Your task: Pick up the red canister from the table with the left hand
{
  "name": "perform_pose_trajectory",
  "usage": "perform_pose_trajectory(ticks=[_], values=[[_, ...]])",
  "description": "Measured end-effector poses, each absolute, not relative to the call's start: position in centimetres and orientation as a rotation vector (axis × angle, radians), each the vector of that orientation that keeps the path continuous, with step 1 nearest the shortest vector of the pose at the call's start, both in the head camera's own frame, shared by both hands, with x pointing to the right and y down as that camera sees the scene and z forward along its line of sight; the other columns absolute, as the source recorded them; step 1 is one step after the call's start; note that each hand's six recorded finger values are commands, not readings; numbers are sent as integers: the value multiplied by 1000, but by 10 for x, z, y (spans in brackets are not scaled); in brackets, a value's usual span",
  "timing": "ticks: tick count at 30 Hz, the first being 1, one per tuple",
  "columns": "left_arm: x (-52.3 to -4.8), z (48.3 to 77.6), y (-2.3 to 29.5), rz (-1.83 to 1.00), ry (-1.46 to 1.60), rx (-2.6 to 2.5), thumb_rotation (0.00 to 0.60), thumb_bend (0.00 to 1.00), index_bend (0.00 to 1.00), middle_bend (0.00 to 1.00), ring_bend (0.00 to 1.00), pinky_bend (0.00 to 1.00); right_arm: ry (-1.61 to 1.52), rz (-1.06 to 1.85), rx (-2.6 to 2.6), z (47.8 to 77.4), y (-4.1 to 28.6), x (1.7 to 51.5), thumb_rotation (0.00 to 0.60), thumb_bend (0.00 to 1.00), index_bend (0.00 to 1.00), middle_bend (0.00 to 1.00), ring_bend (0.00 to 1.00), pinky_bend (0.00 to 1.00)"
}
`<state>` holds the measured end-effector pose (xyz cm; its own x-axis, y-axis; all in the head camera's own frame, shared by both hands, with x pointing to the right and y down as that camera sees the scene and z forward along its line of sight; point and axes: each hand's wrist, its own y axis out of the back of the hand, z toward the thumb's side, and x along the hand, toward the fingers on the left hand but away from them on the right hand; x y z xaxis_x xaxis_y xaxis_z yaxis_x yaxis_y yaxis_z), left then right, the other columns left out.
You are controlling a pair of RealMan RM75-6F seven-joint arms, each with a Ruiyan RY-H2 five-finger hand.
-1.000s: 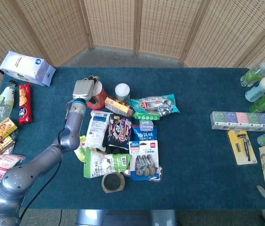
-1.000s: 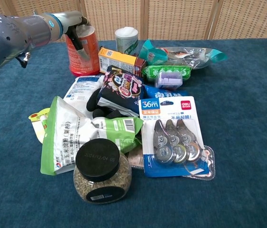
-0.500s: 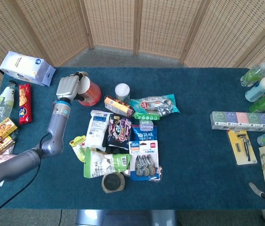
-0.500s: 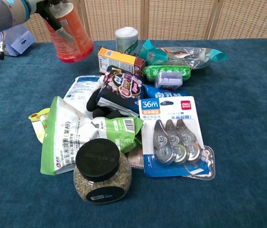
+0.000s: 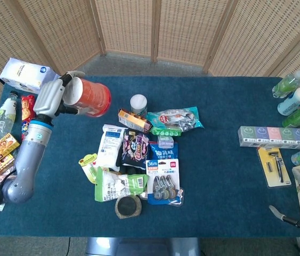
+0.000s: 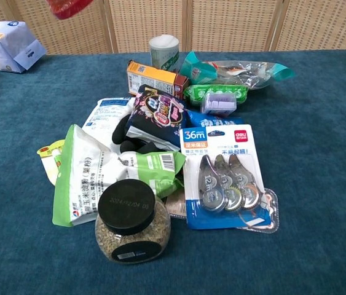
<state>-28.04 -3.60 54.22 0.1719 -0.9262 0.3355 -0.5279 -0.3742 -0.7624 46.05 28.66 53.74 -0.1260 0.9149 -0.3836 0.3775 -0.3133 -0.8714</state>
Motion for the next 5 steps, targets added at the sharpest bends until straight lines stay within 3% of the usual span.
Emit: perform_pose_trajectory(ticks=[5], values=[[-279, 524, -32, -1013, 1455, -2041, 600, 115, 889, 815, 1000, 1000, -1442, 1438, -1663, 536, 287, 460, 534, 149, 0, 0, 0, 0]])
